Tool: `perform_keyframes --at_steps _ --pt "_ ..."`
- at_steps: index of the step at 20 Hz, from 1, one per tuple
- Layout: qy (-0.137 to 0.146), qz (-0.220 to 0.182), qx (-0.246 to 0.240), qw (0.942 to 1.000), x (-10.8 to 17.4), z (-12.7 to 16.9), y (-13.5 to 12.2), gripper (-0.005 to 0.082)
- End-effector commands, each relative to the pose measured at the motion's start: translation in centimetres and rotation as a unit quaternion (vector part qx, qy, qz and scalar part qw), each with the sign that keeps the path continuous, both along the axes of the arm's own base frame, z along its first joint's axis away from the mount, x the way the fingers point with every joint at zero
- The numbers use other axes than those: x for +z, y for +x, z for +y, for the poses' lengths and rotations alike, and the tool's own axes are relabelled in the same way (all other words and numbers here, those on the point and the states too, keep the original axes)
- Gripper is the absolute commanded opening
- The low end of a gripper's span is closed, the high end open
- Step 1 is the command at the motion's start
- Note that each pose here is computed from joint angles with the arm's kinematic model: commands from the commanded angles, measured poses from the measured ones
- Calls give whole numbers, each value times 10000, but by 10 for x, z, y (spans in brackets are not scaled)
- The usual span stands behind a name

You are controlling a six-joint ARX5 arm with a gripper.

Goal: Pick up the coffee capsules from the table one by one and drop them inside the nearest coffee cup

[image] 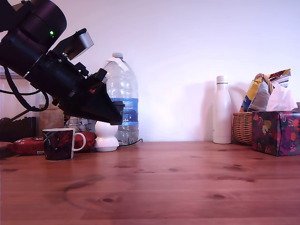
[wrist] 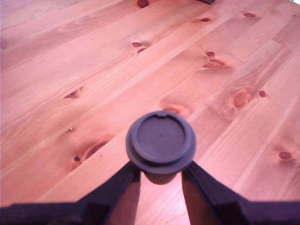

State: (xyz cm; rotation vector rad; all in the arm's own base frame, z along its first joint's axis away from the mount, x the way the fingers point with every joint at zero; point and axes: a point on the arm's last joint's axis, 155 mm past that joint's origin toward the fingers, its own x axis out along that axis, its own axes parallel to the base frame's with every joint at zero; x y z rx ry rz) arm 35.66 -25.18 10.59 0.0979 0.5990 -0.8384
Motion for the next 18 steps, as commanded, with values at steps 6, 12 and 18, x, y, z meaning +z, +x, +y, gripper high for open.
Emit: perform_keyframes --at_steps 6,12,18 --pt "-26 -85 -24 10000 3 -2 2 145" --pt "-34 -101 -26 9999 3 -2 3 145" --pt "-235 -465 -25 9986 22 -5 12 145"
